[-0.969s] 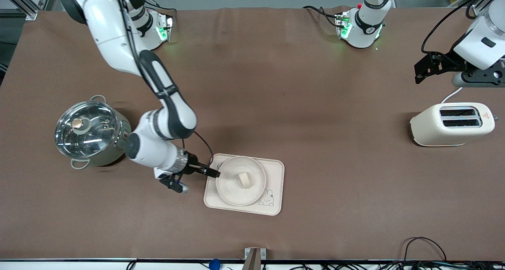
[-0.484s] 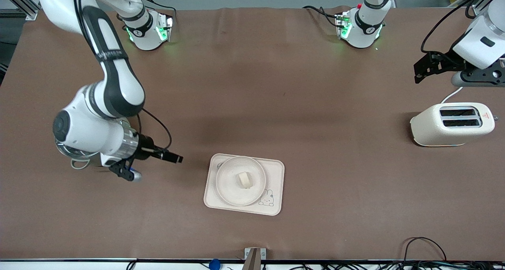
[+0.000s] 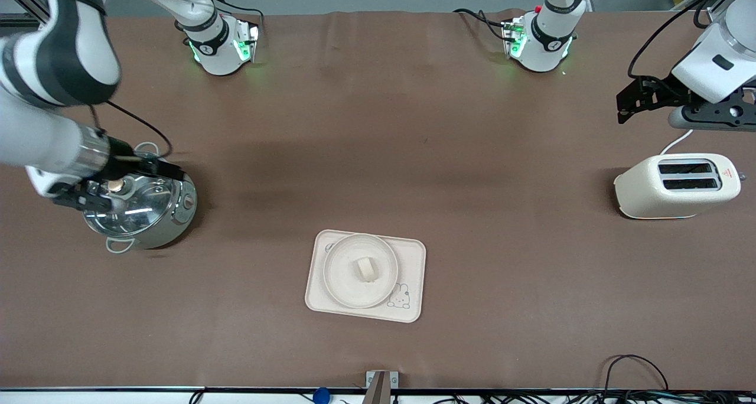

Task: Place bun in plate and plate on tray

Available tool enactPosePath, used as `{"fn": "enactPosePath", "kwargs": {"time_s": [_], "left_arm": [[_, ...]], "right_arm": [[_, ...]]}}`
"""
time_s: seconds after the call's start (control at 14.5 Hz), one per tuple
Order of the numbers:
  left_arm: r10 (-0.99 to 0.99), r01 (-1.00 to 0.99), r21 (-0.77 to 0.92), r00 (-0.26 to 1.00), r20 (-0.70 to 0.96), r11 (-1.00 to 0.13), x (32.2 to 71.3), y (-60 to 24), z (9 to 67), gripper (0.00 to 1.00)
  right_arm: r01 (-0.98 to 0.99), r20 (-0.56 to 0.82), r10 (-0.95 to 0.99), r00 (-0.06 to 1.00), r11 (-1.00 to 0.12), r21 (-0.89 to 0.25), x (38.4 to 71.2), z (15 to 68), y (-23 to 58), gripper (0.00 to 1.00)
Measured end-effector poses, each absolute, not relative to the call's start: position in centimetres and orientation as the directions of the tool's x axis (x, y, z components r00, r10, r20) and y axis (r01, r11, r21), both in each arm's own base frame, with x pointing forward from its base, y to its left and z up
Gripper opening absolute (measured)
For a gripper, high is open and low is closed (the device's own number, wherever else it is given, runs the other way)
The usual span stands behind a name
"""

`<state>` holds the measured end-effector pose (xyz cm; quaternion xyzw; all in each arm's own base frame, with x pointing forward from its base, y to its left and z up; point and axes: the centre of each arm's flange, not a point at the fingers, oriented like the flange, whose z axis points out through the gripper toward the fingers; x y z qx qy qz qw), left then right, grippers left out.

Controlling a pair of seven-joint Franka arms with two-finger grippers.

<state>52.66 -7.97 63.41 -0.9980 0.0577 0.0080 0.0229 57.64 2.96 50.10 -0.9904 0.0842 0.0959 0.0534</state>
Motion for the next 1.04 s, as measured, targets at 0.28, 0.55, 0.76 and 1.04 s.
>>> {"fn": "enactPosePath", "kwargs": {"time_s": [0.28,0.55,0.76,1.04], "left_arm": [[-0.115,-0.116,-0.044,0.993,-0.006,-0.992,52.8,-8.0,63.6,1.0],[-0.114,-0.114,-0.045,0.993,0.008,-0.993,52.6,-7.9,64.2,1.0],[-0.112,-0.111,-0.045,0.994,0.016,-0.993,52.5,-7.8,64.6,1.0],[-0.104,-0.103,-0.044,0.994,0.023,-0.994,52.6,-7.4,65.0,1.0]], "right_arm": [[-0.135,-0.137,-0.124,0.983,-0.988,-0.069,55.0,55.5,-1.9,1.0],[-0.129,-0.064,-0.127,0.99,-0.991,-0.028,51.5,61.6,-3.5,1.0],[-0.119,-0.013,-0.119,0.993,-0.993,-0.003,48.7,66.6,-3.3,1.0],[-0.111,0.005,-0.111,0.994,-0.994,0.014,47.4,69.4,-2.9,1.0]]}}
